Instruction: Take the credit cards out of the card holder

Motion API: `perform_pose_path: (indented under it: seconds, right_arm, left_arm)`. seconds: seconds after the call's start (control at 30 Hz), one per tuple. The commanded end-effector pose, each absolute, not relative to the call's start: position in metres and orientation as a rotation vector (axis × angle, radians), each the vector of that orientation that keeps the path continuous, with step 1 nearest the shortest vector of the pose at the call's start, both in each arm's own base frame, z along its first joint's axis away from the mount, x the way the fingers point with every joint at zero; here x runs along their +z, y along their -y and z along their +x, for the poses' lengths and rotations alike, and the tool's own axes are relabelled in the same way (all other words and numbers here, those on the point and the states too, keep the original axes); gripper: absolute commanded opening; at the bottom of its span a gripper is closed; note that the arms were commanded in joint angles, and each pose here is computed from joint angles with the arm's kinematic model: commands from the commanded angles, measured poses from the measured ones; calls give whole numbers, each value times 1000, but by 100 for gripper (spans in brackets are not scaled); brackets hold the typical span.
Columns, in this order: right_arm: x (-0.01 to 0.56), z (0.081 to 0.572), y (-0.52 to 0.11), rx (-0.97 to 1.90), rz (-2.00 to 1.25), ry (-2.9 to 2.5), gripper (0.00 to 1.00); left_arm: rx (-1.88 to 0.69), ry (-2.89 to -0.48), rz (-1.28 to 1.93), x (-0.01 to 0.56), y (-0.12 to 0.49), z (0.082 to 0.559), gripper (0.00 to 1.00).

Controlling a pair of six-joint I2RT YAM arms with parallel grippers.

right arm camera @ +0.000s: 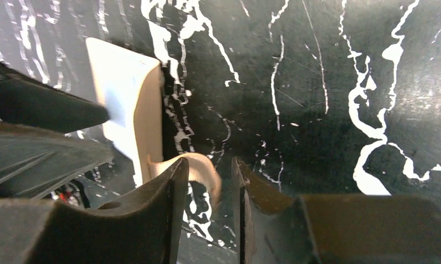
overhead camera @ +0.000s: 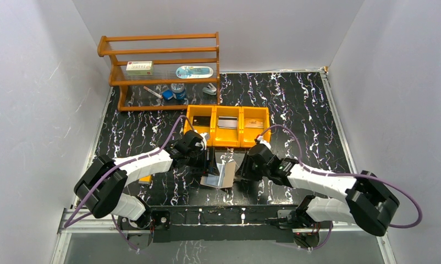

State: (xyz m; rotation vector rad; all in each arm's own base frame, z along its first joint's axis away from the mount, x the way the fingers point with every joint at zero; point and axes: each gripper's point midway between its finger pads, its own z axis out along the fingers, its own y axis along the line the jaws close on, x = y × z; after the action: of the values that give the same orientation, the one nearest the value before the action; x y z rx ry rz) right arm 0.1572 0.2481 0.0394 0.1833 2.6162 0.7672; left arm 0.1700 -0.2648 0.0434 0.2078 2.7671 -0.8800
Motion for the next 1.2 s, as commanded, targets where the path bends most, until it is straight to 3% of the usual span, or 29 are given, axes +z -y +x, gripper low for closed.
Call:
perform_pose_path:
  seconds: [0.0, 0.4, 0.6, 0.93, 1.17]
  right_arm:
    - [86, 177, -250, 790, 210, -2489, 44]
    - [156, 183, -289, 1047, 50, -2348, 37]
    - [111, 179, -307, 1020, 22, -2510, 34]
    - [41, 164, -294, 881, 9, -2684, 38]
    - [26, 162, -295, 861, -10, -2722, 33]
  left_arm:
    - [-839, -2814, 228, 36, 258, 160, 58]
    - [-840, -2808, 223, 38, 259, 161, 58]
    - [-842, -2804, 222, 39, 258, 161, 57]
    - [-841, -2796, 218, 41, 258, 162, 61]
    - [-844, -2783, 224, 43, 258, 163, 62]
